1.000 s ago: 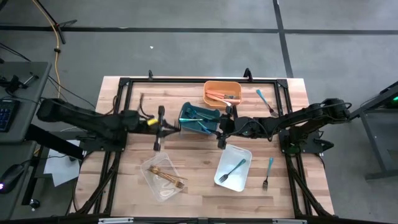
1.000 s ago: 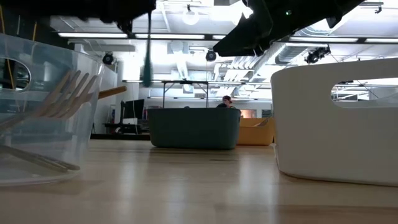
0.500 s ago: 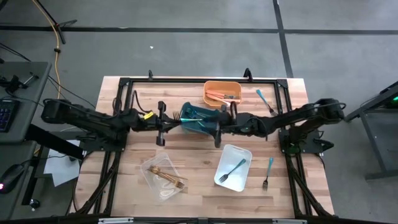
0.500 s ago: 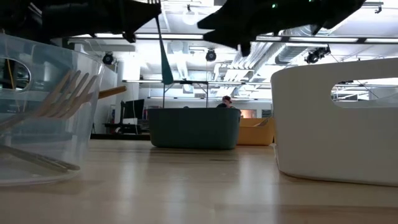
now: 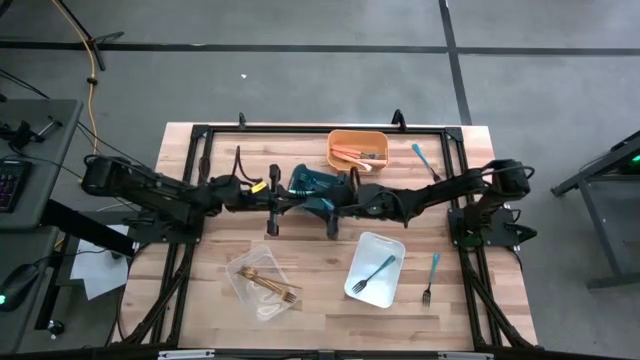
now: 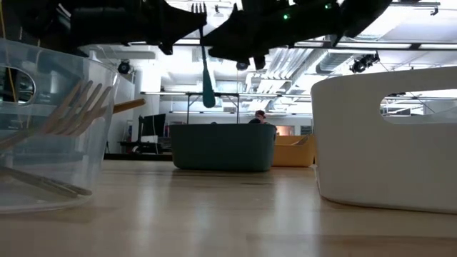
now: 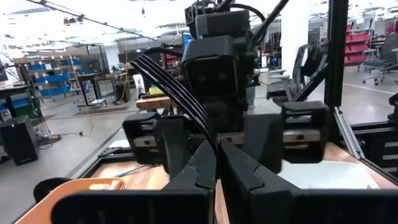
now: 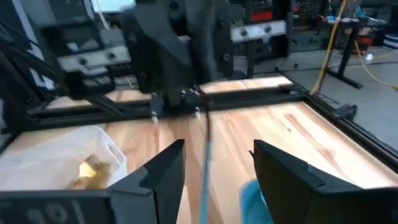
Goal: Sort silverware by color (type)
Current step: Put the blue-black fork into the white bin
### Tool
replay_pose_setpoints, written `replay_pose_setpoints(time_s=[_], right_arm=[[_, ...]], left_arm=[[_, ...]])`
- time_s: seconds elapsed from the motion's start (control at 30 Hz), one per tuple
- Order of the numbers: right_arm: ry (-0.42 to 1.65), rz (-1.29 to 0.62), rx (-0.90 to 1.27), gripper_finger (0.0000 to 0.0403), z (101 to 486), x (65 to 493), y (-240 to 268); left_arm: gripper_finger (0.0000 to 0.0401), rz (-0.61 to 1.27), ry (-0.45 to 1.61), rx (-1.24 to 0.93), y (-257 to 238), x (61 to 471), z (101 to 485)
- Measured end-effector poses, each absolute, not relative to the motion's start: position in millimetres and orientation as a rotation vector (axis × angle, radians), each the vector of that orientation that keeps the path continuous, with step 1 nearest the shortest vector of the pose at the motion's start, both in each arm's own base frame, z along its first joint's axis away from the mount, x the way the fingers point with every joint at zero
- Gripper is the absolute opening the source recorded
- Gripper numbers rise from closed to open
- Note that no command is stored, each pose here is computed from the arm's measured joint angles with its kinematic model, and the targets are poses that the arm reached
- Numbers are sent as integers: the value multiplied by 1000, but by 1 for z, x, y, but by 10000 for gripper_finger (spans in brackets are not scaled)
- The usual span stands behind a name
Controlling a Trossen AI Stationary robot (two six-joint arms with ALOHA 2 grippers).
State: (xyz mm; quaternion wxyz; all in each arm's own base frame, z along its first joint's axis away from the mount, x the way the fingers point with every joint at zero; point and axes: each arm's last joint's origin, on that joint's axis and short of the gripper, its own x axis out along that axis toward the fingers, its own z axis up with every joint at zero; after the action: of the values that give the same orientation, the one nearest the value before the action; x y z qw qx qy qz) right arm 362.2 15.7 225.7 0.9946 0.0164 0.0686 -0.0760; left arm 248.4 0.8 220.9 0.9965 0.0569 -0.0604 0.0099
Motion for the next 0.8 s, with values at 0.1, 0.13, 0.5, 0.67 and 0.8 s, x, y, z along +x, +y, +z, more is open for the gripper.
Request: replay_pose_setpoints(time_s=[0.1,0.13,0.5,0.67,0.8], right_arm=[[146,-148,34,183,226,363,13],[144,-139,39,183,226,363,13],[177,-110,115,168,220,364,11],[195,-110,114,78,219,364,11],[206,-112,120,12,218,363,11]], left_arm=[[1,20,-116,114,1,252,220],[1,19,-111,114,1,252,219],[1,20,-116,115,1,258,222],[3,26,-105,107,1,258,221],[17,38,-103,78,1,258,221]])
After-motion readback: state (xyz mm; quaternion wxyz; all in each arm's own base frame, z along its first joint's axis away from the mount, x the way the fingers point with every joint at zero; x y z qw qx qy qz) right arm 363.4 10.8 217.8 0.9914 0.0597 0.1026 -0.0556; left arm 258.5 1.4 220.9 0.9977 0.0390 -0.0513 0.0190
